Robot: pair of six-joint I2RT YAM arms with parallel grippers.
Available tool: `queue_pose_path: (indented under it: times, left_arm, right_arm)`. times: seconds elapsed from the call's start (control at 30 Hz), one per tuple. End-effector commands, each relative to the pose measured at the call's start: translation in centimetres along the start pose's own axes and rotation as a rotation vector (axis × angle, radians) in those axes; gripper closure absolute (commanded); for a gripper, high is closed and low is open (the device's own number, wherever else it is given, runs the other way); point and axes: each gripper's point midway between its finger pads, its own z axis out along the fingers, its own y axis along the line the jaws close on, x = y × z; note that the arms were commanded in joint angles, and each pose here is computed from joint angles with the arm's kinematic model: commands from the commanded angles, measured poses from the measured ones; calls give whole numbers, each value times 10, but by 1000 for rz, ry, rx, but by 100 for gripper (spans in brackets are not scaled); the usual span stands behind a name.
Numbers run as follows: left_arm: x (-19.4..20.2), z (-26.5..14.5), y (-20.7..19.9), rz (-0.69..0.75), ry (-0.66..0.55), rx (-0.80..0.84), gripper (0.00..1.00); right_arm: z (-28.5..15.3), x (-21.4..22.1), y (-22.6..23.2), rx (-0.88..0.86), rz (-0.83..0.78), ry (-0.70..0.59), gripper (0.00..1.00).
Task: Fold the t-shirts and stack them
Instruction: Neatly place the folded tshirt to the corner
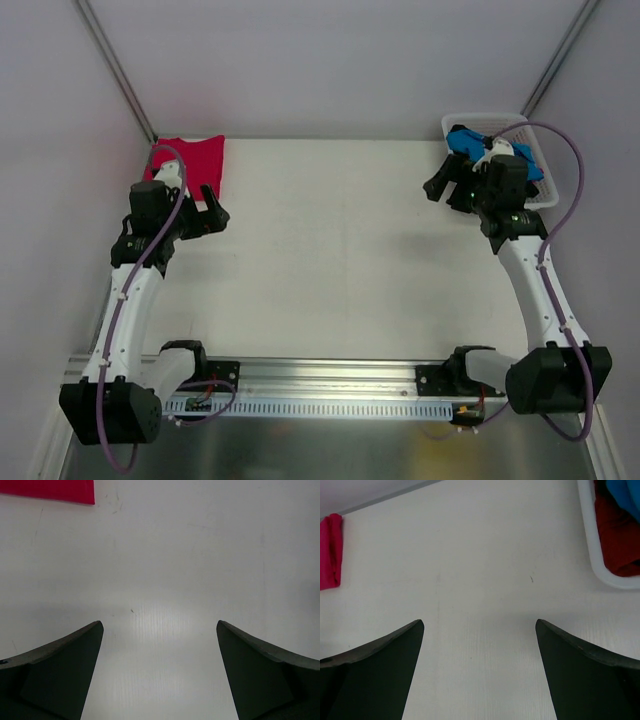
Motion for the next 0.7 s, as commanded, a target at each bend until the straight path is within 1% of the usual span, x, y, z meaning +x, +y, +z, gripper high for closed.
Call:
queue_pose_path:
  times: [0.0, 0.1, 0.23, 0.27, 0.3, 0.43, 0.5, 0.67]
  left_arm:
    - [-3, -8, 8, 38, -101, -31, 1]
    - [3, -15, 10, -1, -134, -44, 1]
    - [6, -22, -1, -30, -143, 12, 1]
    - [6, -25, -7, -22, -144, 47, 1]
    - [3, -32, -10, -13, -167, 56, 1]
    - [-5, -44, -8, -36, -229, 27, 1]
    - [-7, -46, -10, -32, -235, 36, 1]
    - [-5, -45, -10, -31, -228, 39, 1]
  right_arm:
    - [-4, -9, -1, 4, -19, -85, 1]
    - [-11, -3, 4, -22, -25, -86, 1]
    - [-22, -3, 1, -7, -36, -118, 1]
    - [-25, -5, 1, -9, -41, -133, 1]
    - [-24, -4, 2, -13, -42, -135, 1]
    - [-25, 0, 6, -34, -70, -95, 1]
    - [-26, 1, 6, -36, -76, -81, 1]
    - [-33, -2, 7, -40, -81, -118, 1]
